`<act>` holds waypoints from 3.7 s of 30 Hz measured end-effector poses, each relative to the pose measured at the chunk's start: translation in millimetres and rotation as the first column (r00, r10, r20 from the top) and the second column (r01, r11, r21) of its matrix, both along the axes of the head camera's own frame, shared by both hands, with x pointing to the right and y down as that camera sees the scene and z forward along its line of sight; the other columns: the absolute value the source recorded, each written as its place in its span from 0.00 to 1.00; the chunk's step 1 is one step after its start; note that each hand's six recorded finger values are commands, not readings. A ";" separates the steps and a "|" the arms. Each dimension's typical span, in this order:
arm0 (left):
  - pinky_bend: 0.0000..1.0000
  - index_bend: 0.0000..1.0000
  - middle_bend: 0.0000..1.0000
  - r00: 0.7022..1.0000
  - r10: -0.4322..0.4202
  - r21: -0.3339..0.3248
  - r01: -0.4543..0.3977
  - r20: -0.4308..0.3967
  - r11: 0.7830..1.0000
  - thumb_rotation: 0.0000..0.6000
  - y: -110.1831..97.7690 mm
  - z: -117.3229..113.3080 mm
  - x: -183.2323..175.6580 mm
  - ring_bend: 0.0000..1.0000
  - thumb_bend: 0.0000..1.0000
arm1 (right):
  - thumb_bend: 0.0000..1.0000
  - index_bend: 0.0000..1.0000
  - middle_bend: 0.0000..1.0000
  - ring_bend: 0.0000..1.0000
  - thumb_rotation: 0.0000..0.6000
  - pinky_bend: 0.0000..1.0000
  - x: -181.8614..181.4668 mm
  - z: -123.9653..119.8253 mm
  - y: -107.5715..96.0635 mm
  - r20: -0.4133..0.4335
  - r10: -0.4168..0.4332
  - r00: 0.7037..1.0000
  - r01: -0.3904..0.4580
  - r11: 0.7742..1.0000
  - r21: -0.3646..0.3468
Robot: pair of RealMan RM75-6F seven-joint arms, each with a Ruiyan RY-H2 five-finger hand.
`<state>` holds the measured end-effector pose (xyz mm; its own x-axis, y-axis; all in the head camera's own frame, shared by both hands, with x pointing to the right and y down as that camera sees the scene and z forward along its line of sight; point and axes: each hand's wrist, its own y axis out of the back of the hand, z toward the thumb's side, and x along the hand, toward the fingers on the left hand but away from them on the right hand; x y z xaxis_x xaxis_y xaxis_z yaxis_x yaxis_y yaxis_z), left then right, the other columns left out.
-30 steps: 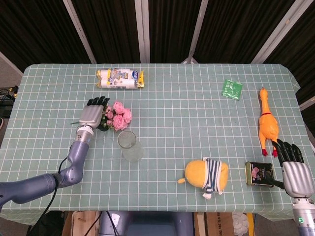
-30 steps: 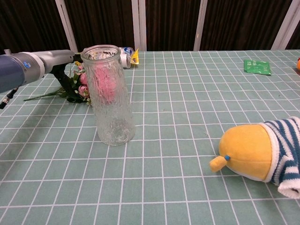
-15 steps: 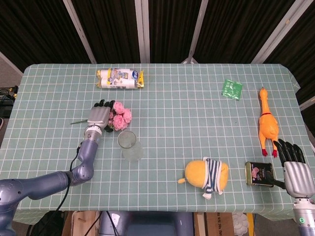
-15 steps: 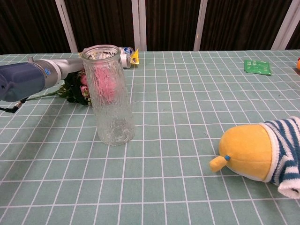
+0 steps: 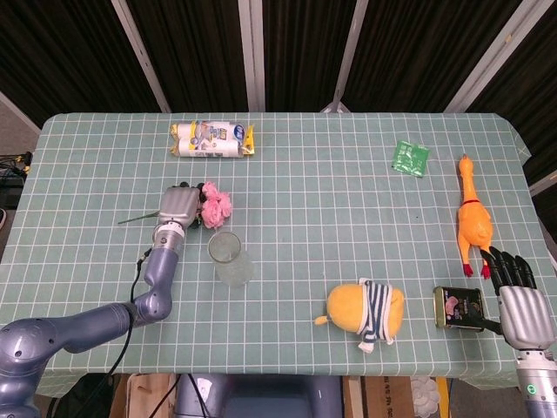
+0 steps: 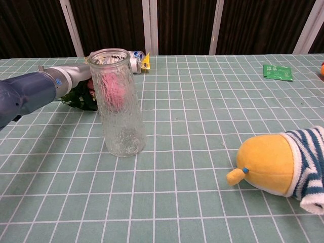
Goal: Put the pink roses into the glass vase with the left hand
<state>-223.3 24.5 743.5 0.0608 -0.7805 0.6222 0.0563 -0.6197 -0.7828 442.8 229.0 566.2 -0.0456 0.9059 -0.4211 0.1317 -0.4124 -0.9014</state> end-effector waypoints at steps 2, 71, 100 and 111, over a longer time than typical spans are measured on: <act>0.36 0.26 0.41 1.000 0.006 0.017 -0.006 0.003 1.000 1.00 -0.5 0.0 0.4 0.22 0.49 | 0.27 0.10 0.07 0.04 1.00 0.00 0.3 -0.3 0.0 0.002 0.002 1.000 -0.002 1.000 0.001; 0.36 0.29 0.39 -0.132 -0.162 -0.188 0.218 -0.978 0.958 1.00 3.3 -286.6 9.5 0.22 0.49 | 0.27 0.10 0.07 0.04 1.00 0.00 -3.2 -11.0 -0.1 0.041 0.010 0.999 -0.012 0.999 0.047; 0.36 0.29 0.38 -0.060 -0.282 -0.288 0.137 -0.958 0.948 1.00 26.6 -234.3 35.1 0.22 0.49 | 0.27 0.10 0.07 0.04 1.00 0.00 2.1 -14.9 -2.1 0.050 0.026 0.998 -0.029 0.998 0.060; 0.35 0.28 0.38 0.013 -0.294 -0.291 0.103 -0.956 0.951 1.00 41.3 -209.4 29.7 0.22 0.49 | 0.27 0.10 0.07 0.04 1.00 0.00 2.7 -17.1 -2.5 0.056 0.028 0.998 -0.032 0.997 0.067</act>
